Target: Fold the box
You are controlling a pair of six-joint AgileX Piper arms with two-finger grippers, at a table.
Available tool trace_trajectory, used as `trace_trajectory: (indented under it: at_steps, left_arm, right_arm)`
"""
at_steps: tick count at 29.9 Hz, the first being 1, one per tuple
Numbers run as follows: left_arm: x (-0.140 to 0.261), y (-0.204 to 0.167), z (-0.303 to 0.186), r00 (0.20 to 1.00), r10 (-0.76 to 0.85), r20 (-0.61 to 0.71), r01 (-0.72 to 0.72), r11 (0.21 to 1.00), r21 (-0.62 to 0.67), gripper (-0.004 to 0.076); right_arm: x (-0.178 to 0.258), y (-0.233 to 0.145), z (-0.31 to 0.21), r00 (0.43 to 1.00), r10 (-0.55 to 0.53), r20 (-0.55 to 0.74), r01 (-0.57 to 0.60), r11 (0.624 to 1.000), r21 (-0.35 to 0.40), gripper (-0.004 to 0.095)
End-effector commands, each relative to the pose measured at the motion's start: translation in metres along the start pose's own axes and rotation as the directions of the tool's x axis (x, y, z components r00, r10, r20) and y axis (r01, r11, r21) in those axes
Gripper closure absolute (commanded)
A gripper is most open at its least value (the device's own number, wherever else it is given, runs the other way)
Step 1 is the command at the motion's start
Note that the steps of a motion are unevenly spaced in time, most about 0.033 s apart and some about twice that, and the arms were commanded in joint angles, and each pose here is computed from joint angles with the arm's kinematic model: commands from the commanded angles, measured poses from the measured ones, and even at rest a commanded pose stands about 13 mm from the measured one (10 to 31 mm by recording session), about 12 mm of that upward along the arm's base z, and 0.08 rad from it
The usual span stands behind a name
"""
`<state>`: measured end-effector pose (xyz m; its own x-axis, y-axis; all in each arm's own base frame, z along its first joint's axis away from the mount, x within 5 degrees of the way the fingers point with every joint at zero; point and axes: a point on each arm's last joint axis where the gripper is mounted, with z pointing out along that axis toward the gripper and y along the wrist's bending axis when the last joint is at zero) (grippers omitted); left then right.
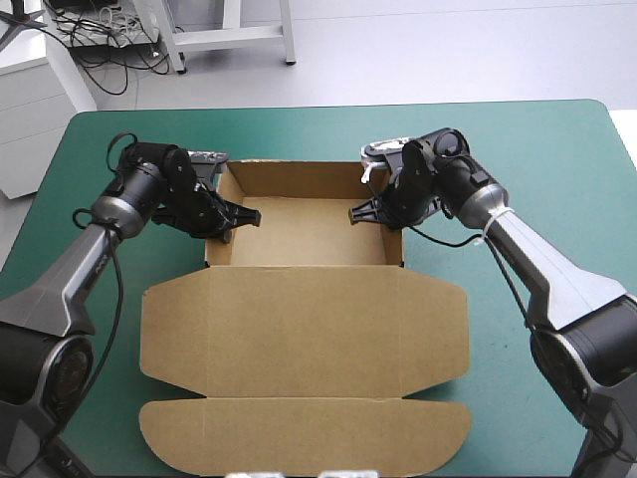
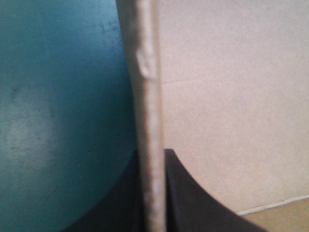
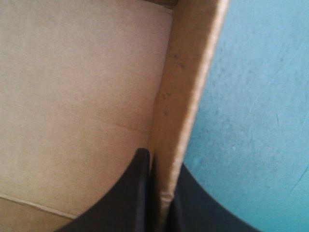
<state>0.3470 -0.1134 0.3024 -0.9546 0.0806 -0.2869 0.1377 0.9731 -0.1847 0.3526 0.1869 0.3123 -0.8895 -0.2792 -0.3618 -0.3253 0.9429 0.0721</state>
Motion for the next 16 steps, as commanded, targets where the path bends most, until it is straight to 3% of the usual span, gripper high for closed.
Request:
trace_trajectory:
  at_steps: [1,7,16]
  left_arm:
    - [-0.007,-0.016,-0.016,0.988,0.075,0.133,-0.079,0.997,0.023,0.0734]
    - [-0.009,-0.021,0.012,0.997,0.067,0.047,-0.069,0.997,0.044,0.0734]
    - [-0.01,-0.021,0.031,0.994,0.105,-0.001,-0.105,0.993,0.048,0.0733]
  right_arm:
    - [0.017,-0.013,-0.007,0.997,-0.057,-0.057,0.061,0.996,0.069,0.0909]
    - [0.03,-0.016,0.01,0.991,-0.045,-0.126,0.056,0.995,0.083,0.0909]
    - [0.017,-0.013,0.01,1.0,0.012,0.02,-0.014,0.998,0.061,0.0909]
